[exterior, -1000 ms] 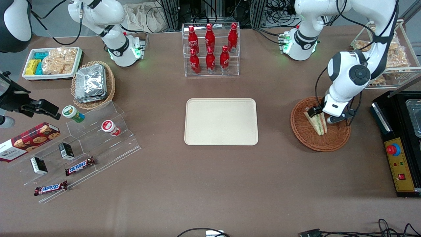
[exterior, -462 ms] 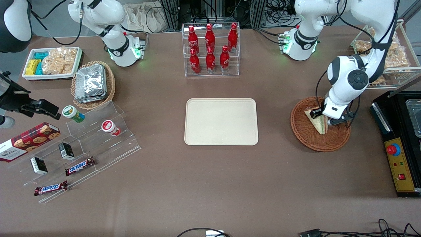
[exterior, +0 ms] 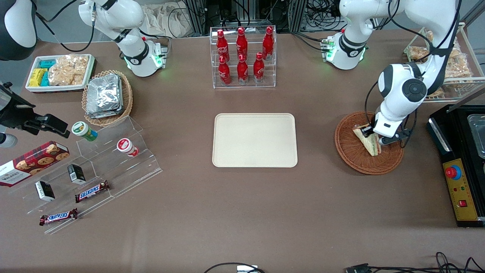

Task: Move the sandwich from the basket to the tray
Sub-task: 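Lift the sandwich out of the basket with the left gripper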

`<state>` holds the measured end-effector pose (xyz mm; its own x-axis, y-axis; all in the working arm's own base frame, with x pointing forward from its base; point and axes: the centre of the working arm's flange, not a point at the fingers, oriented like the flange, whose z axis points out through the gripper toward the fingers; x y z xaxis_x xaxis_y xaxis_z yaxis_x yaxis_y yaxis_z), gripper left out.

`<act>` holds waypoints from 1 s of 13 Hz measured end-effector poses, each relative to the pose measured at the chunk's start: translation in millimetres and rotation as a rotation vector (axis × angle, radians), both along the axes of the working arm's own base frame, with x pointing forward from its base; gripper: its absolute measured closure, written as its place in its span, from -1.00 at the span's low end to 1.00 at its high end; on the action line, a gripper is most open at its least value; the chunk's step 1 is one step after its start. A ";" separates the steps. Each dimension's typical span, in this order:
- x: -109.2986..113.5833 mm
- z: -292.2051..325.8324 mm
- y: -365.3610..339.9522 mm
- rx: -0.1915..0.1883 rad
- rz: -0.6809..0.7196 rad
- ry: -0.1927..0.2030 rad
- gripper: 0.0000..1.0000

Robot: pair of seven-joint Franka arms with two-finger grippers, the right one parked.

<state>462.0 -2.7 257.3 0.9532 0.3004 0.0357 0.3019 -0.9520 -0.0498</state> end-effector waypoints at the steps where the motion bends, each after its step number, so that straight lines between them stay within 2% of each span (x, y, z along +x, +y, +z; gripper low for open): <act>1: 2.6 15.2 0.2 0.005 -0.001 -0.007 0.43; 3: 8.6 61.2 2.0 0.021 -0.021 0.003 0.43; 4: 13.5 92.8 3.6 0.030 -0.041 0.016 0.49; 5: 21.2 133.5 5.6 0.040 -0.059 0.034 0.61; 8: 41.9 274.7 4.2 0.057 -0.087 0.098 0.63; 10: 46.8 347.0 -20.7 0.062 -0.121 0.120 0.67; 12: 49.3 387.0 -72.1 0.052 -0.194 0.120 0.67; 13: 48.2 394.1 -101.6 0.027 -0.221 0.116 0.68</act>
<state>510.2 -104.3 651.4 0.9938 0.0841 -0.0722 0.0768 -0.9922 -0.0984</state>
